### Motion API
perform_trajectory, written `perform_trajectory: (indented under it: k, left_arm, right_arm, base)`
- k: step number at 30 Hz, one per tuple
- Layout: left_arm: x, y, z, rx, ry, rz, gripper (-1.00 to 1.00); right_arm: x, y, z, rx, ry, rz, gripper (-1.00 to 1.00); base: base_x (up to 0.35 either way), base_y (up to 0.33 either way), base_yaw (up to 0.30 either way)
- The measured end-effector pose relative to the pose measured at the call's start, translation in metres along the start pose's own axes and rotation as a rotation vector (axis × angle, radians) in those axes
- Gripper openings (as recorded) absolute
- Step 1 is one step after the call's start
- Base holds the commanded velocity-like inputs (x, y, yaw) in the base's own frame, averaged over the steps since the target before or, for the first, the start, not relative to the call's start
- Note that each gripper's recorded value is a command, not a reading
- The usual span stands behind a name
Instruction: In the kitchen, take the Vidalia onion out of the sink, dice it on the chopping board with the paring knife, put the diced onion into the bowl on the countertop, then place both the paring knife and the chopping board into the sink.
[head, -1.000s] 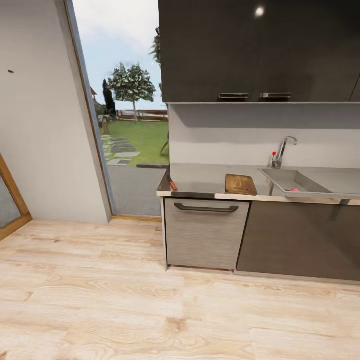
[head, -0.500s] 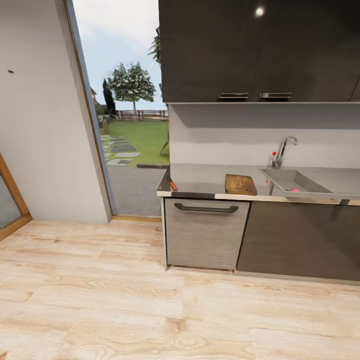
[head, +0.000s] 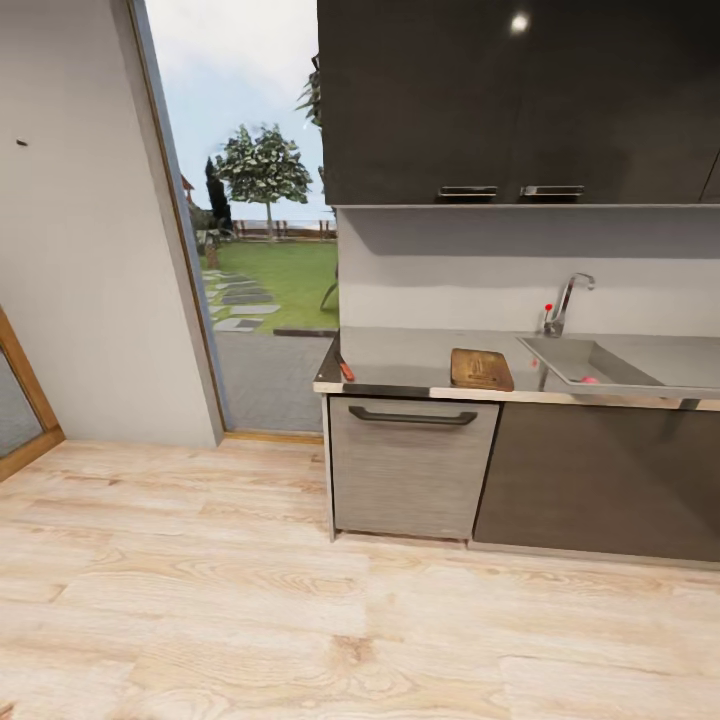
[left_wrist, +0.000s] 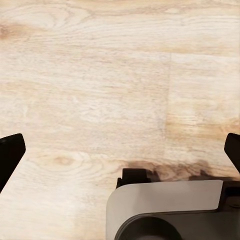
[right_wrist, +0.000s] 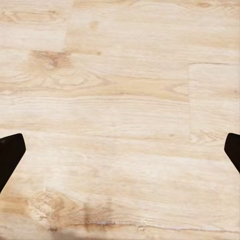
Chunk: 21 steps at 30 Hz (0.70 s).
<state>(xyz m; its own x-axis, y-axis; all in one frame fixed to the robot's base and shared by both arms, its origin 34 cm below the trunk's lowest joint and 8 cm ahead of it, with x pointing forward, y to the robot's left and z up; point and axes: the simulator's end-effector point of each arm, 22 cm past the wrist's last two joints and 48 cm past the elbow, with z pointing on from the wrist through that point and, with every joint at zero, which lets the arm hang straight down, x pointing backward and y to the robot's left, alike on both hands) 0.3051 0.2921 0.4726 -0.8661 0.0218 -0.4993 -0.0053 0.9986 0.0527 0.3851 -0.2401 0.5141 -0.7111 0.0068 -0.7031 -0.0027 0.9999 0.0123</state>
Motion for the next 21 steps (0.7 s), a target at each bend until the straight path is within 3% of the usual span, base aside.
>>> perform_trajectory:
  k: [15, 21]
  left_arm:
    - [0.0, 0.0, 0.0, 0.0, 0.001, -0.001, 1.0]
    - [0.0, -0.001, 0.0, 0.001, 0.001, -0.002, 1.0]
  right_arm:
    - [-0.006, -0.001, 0.002, 0.012, -0.011, 0.005, 1.0]
    - [-0.05, -0.024, 0.01, 0.116, -0.093, 0.012, 1.0]
  base:
    - [0.0, 0.0, 0.0]
    - [0.0, 0.0, 0.0]
